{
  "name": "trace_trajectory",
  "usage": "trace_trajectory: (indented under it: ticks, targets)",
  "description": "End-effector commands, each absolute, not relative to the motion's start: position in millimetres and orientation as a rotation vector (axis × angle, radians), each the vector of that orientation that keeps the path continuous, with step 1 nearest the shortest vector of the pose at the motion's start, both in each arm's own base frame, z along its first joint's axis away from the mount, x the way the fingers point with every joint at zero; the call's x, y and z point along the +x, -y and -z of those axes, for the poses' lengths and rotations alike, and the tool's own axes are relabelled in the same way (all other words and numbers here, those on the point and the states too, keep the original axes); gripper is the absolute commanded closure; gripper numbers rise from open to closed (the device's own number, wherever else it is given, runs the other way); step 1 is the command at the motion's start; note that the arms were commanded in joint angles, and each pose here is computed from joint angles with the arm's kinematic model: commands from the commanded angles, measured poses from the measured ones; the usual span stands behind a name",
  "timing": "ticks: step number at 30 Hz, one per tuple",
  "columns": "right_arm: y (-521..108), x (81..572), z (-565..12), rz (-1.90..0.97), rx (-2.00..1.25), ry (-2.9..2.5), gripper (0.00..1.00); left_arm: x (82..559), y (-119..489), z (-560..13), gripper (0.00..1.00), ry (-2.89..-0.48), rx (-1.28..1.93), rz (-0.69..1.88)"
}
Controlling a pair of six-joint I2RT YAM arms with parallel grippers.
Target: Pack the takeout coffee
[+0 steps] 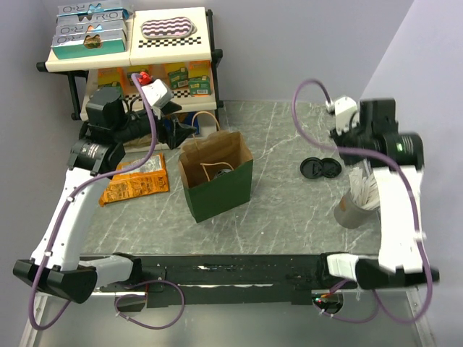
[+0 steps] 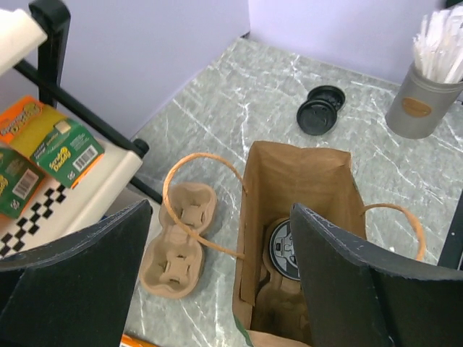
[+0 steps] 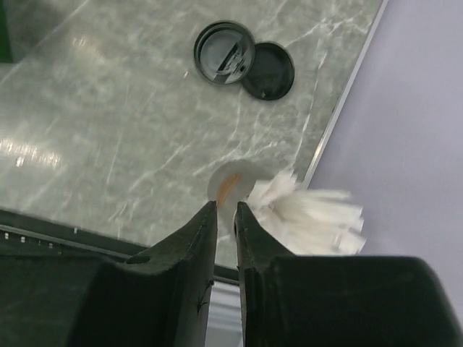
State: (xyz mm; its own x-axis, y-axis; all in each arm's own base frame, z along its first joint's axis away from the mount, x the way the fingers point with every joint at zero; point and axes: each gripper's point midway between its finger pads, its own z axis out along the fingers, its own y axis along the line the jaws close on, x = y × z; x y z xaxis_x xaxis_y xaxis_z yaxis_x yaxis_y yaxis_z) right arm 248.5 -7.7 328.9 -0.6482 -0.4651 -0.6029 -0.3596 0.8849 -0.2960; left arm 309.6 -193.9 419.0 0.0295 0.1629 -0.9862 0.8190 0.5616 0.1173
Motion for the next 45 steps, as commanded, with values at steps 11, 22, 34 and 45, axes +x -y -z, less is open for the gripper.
trace_trajectory:
  ticks: [11,22,34,45]
  targets:
    - [36,181,-282,0.180,-0.408,-2.662,0.65,293,208,-437,0.16,-1.348,0.913,0.722]
    - [68,175,-254,0.288,-0.292,-2.803,0.60,299,213,-432,0.16,-1.359,0.925,0.737]
    - [81,183,-246,0.359,-0.289,-2.788,0.59,302,216,-433,0.16,-1.357,0.917,0.753]
    - [90,207,-252,0.384,-0.283,-2.760,0.62,303,214,-428,0.16,-1.366,0.928,0.734]
